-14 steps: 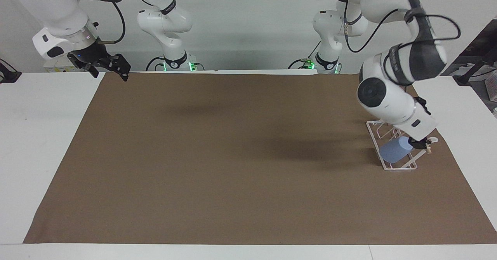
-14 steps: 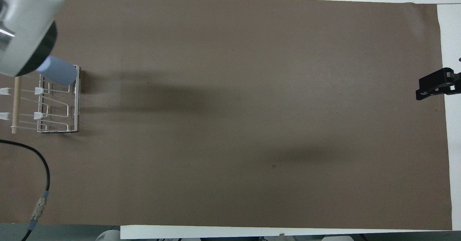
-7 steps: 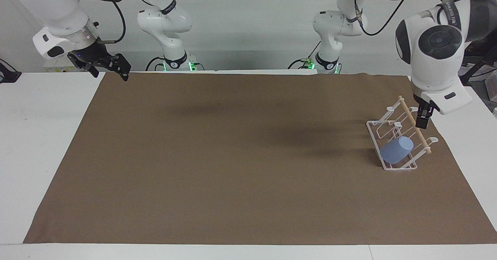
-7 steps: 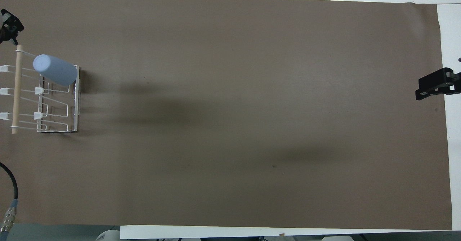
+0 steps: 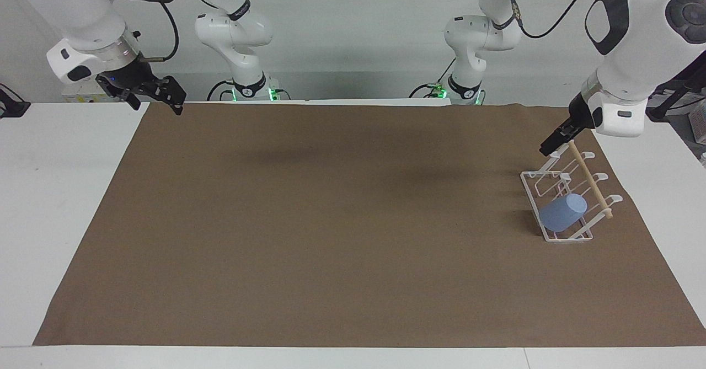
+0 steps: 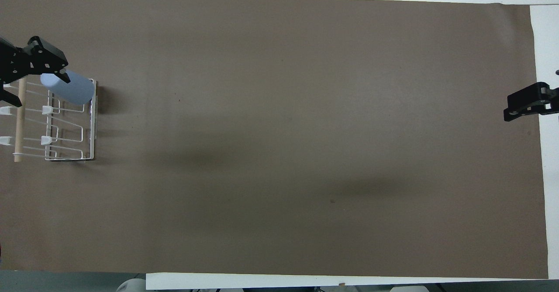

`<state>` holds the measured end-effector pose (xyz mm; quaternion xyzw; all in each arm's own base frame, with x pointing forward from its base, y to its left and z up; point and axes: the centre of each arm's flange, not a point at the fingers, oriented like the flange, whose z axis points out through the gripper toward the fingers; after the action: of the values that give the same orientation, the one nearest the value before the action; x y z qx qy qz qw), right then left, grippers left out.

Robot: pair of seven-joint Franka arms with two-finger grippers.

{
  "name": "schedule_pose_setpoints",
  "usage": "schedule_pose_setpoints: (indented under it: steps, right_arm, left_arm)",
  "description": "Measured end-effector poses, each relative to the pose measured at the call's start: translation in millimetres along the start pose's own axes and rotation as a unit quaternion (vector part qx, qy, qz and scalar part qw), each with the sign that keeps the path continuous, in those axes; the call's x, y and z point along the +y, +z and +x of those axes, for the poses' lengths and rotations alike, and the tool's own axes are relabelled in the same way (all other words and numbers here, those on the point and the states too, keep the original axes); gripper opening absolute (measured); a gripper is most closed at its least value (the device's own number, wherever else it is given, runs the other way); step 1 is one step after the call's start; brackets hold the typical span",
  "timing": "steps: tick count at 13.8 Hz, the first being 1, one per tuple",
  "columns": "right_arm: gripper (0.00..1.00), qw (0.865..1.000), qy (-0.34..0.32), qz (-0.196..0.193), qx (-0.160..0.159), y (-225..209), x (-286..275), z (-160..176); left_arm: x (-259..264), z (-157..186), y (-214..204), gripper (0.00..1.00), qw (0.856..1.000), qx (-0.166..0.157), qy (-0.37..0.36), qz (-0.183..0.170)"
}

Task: Hang cup on cup holder
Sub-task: 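Release the cup and lift the left gripper away from the rack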

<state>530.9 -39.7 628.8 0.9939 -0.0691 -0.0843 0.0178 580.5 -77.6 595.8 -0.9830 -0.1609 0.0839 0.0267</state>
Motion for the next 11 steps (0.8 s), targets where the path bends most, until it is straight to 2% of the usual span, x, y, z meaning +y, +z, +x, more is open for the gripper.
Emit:
schedule_pose_setpoints:
  steps: [2,4,6,11]
  right_arm:
    - [1.0,1.0,-0.001,0.0,0.0,0,-1,0]
    - [1.0,1.0,-0.001,0.0,0.0,0,-1,0]
    - [1.0,1.0,-0.001,0.0,0.001,0,-1,0]
    - [1.0,1.0,-0.001,0.0,0.001,0,-1,0]
  left_arm:
    - [-2,-5,-8,1.0,0.994,0.006,0.108,-0.005]
    - [-7,-11,-19,1.0,0.983,0.017,0.181,-0.007]
    - [-9,-14,-26,1.0,0.979,0.028,0.204,-0.008]
    - [-8,-13,-45,1.0,0.974,0.083,0.21,-0.013]
